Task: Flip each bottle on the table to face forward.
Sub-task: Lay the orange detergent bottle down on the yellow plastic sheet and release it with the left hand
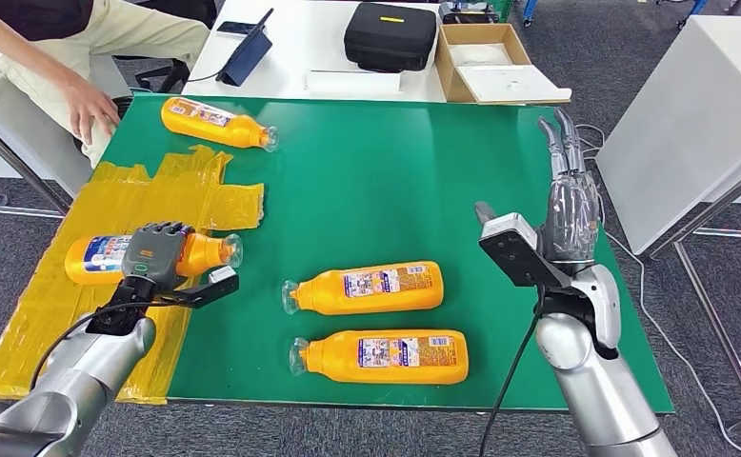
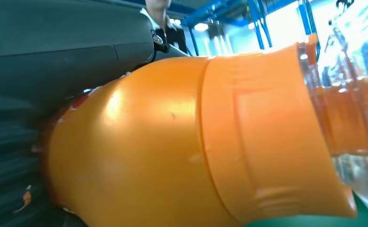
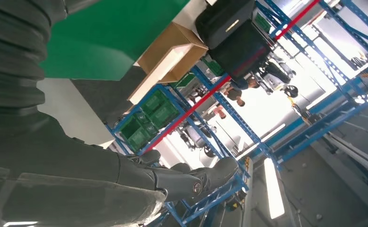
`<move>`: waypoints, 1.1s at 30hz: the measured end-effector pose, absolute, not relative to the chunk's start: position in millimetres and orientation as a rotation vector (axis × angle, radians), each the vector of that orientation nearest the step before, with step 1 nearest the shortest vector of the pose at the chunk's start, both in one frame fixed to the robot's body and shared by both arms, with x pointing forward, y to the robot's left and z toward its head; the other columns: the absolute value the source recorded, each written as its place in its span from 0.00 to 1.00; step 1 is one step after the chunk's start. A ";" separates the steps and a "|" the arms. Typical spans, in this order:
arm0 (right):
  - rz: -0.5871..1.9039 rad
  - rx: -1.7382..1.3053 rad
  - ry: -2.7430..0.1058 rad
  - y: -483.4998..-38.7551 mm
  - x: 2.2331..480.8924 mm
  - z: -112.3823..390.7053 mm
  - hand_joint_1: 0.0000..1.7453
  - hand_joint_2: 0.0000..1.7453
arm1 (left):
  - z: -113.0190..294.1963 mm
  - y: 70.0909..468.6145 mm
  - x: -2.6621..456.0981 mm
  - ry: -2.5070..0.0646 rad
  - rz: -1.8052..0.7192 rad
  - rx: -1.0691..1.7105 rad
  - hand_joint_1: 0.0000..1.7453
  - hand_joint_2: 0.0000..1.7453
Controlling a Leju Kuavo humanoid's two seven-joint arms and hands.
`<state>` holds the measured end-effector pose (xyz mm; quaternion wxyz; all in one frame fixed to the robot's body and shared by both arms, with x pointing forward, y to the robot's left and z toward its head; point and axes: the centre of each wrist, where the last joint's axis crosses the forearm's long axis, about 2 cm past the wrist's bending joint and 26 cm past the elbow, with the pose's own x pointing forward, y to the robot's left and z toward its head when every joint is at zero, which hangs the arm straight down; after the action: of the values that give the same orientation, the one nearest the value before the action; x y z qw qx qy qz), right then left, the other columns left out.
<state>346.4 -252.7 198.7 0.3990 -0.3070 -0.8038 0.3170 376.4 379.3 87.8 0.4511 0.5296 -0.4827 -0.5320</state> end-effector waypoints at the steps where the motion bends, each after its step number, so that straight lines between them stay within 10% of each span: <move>1: 0.811 -0.777 -2.025 -252.9 346.5 198.2 0.00 1.00 | 86.3 379.3 375.8 -1.175 -1.323 1.292 0.00 0.75; 4: 0.837 -0.777 -2.001 -252.9 347.0 196.8 0.00 1.00 | 83.1 378.6 375.3 -1.117 -1.348 1.242 0.00 0.00; 20: 0.921 -0.795 -1.945 -247.2 355.8 210.3 0.00 1.00 | 98.2 368.9 396.2 -0.959 -1.413 1.051 0.00 0.00; 33: 1.015 -0.831 -1.901 -250.7 347.7 214.3 0.00 1.00 | 111.1 325.0 398.5 -1.334 -1.252 0.980 0.00 0.00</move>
<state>347.7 -250.7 214.3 0.4040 -0.3292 -0.7529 0.4019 398.5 325.0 111.1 0.5080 0.4067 -0.5536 -0.5196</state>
